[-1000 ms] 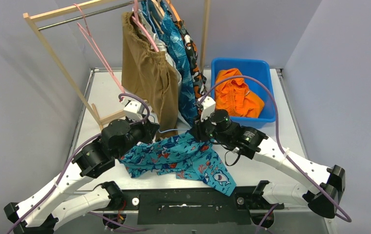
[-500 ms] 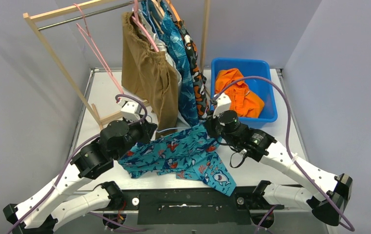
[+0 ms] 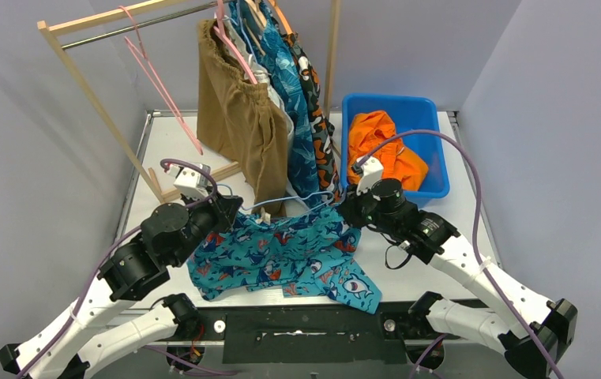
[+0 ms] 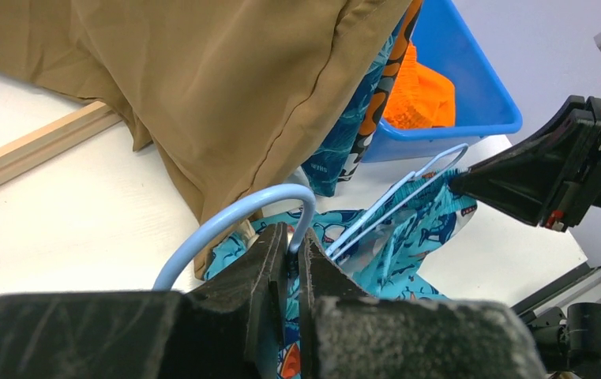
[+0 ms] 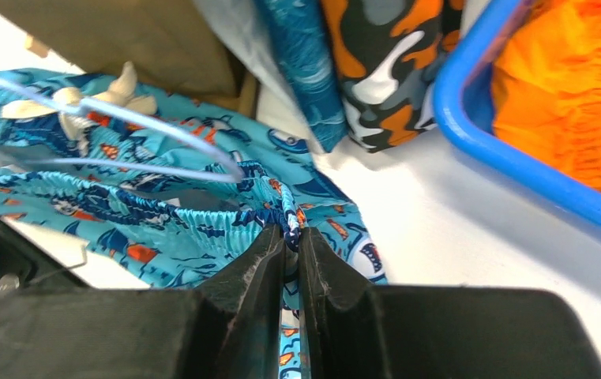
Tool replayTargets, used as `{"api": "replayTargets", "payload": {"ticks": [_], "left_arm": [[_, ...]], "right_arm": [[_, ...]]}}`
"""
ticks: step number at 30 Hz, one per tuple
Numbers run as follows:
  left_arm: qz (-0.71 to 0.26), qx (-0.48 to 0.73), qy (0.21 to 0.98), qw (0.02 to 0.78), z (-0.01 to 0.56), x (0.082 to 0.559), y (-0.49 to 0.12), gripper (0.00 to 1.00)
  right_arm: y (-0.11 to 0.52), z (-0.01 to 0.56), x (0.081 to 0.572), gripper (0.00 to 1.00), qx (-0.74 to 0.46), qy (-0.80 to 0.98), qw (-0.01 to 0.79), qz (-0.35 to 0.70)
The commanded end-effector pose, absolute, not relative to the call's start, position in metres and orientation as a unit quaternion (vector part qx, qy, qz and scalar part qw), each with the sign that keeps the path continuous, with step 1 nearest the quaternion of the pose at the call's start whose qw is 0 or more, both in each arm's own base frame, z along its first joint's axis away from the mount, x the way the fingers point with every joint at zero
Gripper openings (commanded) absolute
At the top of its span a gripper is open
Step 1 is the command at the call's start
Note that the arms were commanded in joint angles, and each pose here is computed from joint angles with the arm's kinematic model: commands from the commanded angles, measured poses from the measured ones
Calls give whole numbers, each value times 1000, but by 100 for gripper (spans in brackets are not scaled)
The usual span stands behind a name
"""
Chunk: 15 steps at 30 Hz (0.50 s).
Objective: Remove the shorts from the hanger
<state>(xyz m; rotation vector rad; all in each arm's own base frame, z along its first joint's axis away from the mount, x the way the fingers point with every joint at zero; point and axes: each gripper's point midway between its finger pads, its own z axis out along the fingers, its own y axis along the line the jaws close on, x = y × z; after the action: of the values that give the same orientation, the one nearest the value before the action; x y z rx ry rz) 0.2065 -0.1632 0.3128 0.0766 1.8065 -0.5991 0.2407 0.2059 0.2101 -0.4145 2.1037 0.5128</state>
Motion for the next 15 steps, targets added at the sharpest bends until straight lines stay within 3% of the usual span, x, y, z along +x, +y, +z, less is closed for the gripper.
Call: {"api": "replayTargets", "payload": {"ticks": [1, 6, 12, 15], "left_arm": [[-268, 27, 754, 599, 331, 209, -164, 0], [-269, 38, 760, 591, 329, 209, -169, 0], [-269, 45, 767, 581, 320, 209, -173, 0], [-273, 66, 770, 573, 315, 205, -179, 0]], "right_arm": [[233, 228, 233, 10, -223, 814, 461, 274], [238, 236, 234, 16, -228, 803, 471, 286], [232, 230, 225, 57, -253, 792, 479, 283], [220, 228, 227, 65, -248, 789, 498, 261]]}}
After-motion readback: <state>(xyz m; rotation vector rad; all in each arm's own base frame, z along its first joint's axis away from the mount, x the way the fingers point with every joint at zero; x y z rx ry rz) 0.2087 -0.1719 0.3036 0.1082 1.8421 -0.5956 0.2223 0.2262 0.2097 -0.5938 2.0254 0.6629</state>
